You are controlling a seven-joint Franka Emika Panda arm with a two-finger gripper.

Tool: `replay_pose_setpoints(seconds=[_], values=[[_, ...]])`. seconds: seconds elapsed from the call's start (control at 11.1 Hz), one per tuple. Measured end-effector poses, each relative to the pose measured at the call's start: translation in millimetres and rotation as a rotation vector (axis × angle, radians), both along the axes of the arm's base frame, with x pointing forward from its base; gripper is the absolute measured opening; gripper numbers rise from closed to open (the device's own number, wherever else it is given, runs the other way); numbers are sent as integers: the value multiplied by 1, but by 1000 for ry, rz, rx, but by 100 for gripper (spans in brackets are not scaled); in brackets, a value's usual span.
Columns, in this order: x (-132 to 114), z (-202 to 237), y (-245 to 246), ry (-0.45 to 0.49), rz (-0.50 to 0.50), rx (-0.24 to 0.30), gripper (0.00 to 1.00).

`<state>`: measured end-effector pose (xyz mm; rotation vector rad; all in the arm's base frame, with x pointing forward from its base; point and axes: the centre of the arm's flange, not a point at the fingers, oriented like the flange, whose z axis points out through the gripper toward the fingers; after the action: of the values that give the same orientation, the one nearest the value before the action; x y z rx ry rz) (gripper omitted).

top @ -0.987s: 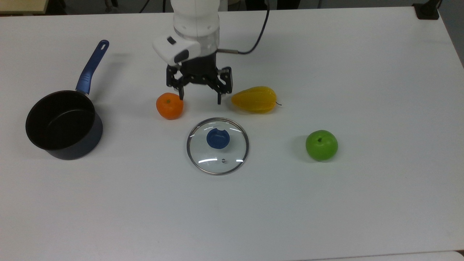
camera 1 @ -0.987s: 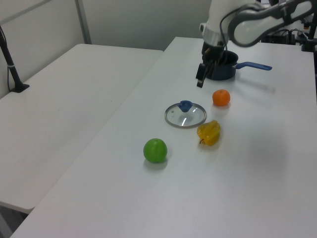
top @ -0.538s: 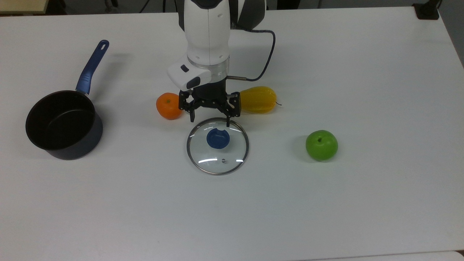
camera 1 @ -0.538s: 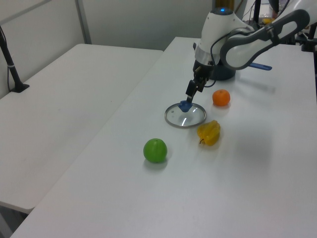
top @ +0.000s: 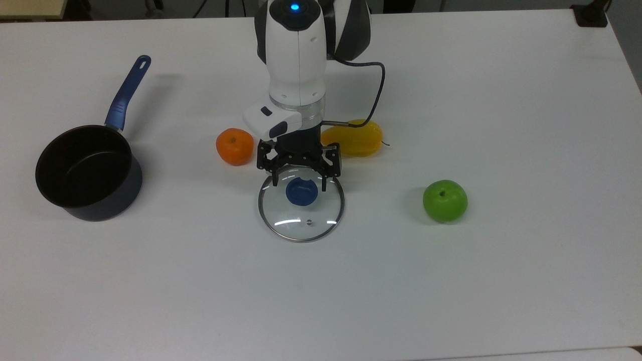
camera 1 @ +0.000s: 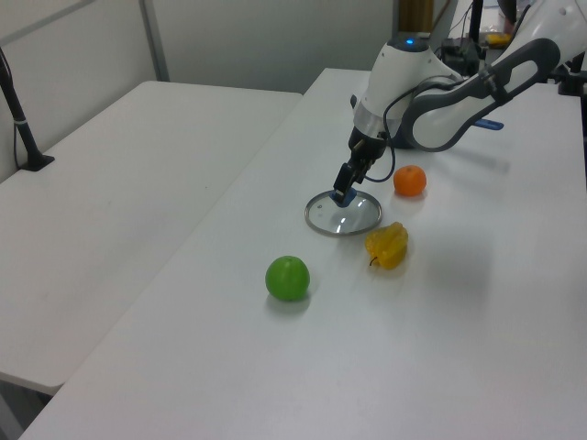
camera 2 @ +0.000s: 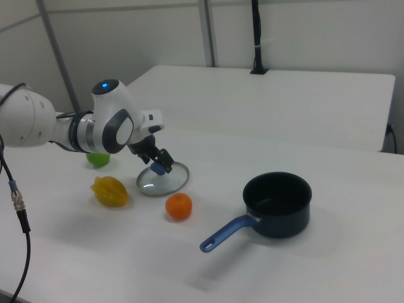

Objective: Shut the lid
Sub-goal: 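Close the gripper on the blue knob of the glass lid, then lift the glass lid and carry it over the dark blue saucepan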

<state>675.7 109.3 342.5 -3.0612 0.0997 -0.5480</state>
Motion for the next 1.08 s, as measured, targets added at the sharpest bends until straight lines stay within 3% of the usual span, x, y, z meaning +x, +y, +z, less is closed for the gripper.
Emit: replay_pose_setpoints(seconds=[0.45,0.72,0.81,1.08], values=[[2,-8,1,-8,5,-3,96],[2,-7,3,-10,9,-3,78],[2,-6,4,-13,10,-3,66],[5,3,3,-21,9,-2,66]])
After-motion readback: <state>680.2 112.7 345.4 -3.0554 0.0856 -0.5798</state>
